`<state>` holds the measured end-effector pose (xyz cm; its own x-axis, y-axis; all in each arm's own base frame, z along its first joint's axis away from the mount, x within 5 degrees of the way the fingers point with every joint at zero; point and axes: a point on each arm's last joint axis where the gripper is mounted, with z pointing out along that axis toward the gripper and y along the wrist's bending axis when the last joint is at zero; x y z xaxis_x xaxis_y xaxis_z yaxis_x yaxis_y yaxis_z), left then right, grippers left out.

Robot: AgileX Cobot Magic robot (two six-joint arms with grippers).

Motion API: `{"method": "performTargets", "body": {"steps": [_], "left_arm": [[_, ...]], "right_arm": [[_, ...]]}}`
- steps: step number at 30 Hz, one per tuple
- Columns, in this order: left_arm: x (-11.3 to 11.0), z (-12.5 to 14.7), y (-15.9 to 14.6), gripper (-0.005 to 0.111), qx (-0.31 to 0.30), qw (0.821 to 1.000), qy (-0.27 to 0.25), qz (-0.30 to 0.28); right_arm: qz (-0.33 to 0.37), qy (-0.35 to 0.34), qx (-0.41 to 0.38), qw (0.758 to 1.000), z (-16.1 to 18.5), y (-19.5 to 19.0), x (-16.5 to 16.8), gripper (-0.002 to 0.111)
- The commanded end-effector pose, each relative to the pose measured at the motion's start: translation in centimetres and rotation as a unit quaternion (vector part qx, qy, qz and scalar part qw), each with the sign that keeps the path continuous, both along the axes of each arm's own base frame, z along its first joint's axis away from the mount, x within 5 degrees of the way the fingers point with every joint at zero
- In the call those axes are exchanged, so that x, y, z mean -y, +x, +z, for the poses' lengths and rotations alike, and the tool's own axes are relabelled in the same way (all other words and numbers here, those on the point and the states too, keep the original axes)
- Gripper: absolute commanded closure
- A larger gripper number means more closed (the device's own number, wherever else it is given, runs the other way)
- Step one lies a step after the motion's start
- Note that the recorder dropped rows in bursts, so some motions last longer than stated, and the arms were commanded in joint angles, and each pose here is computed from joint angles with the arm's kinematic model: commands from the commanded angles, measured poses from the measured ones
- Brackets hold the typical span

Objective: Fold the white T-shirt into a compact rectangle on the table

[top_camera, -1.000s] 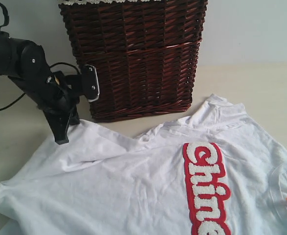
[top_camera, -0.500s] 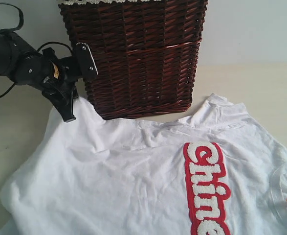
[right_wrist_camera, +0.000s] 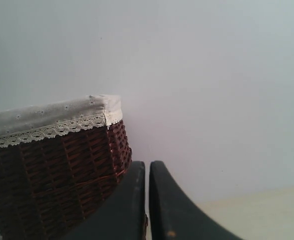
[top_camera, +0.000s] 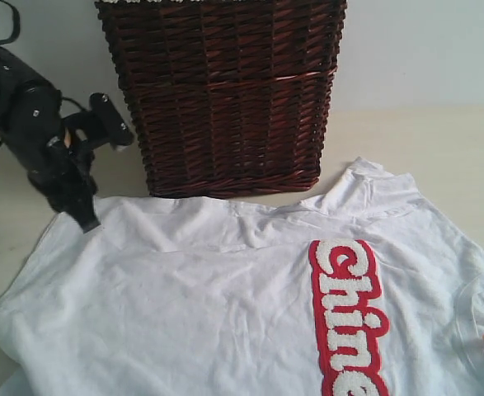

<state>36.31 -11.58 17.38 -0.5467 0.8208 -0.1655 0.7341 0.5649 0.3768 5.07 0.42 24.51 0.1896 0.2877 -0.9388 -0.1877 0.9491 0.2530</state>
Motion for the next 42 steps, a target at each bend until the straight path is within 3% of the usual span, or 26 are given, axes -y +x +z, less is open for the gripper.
{"method": "performTargets", "body": {"steps": [1, 4, 7, 11, 15, 18, 22, 27, 29, 32, 33, 34, 35, 36, 38, 40, 42], "left_arm": [[-1.8, 0.8, -4.3, 0.087, -0.115, 0.991, -0.063, -0.025], [-2.8, 1.2, -7.4, 0.098, -0.175, 0.974, -0.119, -0.078], [-3.2, 1.0, -10.7, 0.107, -0.244, 0.944, -0.162, -0.155], [-3.8, -1.6, -15.0, 0.107, -0.325, 0.891, -0.171, -0.266], [-4.6, -3.9, -18.3, 0.107, -0.353, 0.850, -0.168, -0.353], [-4.8, -5.0, -18.9, 0.107, -0.321, 0.853, -0.154, -0.382], [-4.9, -5.8, -17.4, 0.107, -0.234, 0.891, -0.117, -0.370], [-5.5, -5.7, -18.7, 0.107, -0.295, 0.848, -0.103, -0.428], [-5.6, -5.5, -19.2, 0.107, -0.323, 0.834, -0.113, -0.432], [-5.6, -4.7, -20.7, 0.107, -0.398, 0.797, -0.152, -0.429], [-5.6, -4.5, -21.1, 0.107, -0.415, 0.791, -0.161, -0.420], [-5.5, -4.5, -21.1, 0.107, -0.418, 0.797, -0.168, -0.403], [-5.2, -4.6, -20.8, 0.107, -0.405, 0.815, -0.174, -0.377], [-4.8, -4.6, -20.1, 0.107, -0.366, 0.839, -0.178, -0.361], [-4.6, -5.1, -18.8, 0.107, -0.294, 0.867, -0.160, -0.370], [-4.9, -6.2, -17.8, 0.107, -0.244, 0.869, -0.115, -0.414], [-5.1, -7.2, -17.6, 0.107, -0.235, 0.863, -0.098, -0.435]], "right_arm": [[-0.005, -0.007, 0.001, 1.000, -0.2, 0.0, 0.0, 0.104], [-0.005, -0.007, 0.001, 1.000, -0.2, 0.0, 0.0, 0.104], [-0.005, -0.007, 0.001, 1.000, -0.2, 0.0, 0.0, 0.104], [-0.005, -0.007, 0.001, 1.000, -0.2, 0.0, 0.0, 0.104], [-0.005, -0.007, 0.001, 1.000, -0.2, 0.0, 0.0, 0.104], [-0.005, -0.007, 0.001, 1.000, -0.2, 0.0, 0.0, 0.104], [-0.005, -0.007, 0.001, 1.000, -0.2, 0.0, 0.0, 0.104], [-0.005, -0.007, 0.001, 1.000, -0.2, 0.0, 0.0, 0.104], [-0.005, -0.007, 0.001, 1.000, -0.2, 0.0, 0.0, 0.104], [-0.005, -0.007, 0.001, 1.000, -0.2, 0.0, 0.0, 0.104], [-0.005, -0.007, 0.001, 1.000, -0.2, 0.0, 0.0, 0.104], [-0.005, -0.007, 0.001, 1.000, -0.2, 0.0, 0.0, 0.104], [-0.005, -0.007, 0.001, 1.000, -0.2, 0.0, 0.0, 0.104], [-0.005, -0.007, 0.001, 1.000, -0.2, 0.0, 0.0, 0.104], [-0.005, -0.007, 0.001, 1.000, -0.2, 0.0, 0.0, 0.104], [-0.005, -0.007, 0.001, 1.000, -0.2, 0.0, 0.0, 0.104], [-0.005, -0.007, 0.001, 1.000, -0.2, 0.0, 0.0, 0.104]]}}
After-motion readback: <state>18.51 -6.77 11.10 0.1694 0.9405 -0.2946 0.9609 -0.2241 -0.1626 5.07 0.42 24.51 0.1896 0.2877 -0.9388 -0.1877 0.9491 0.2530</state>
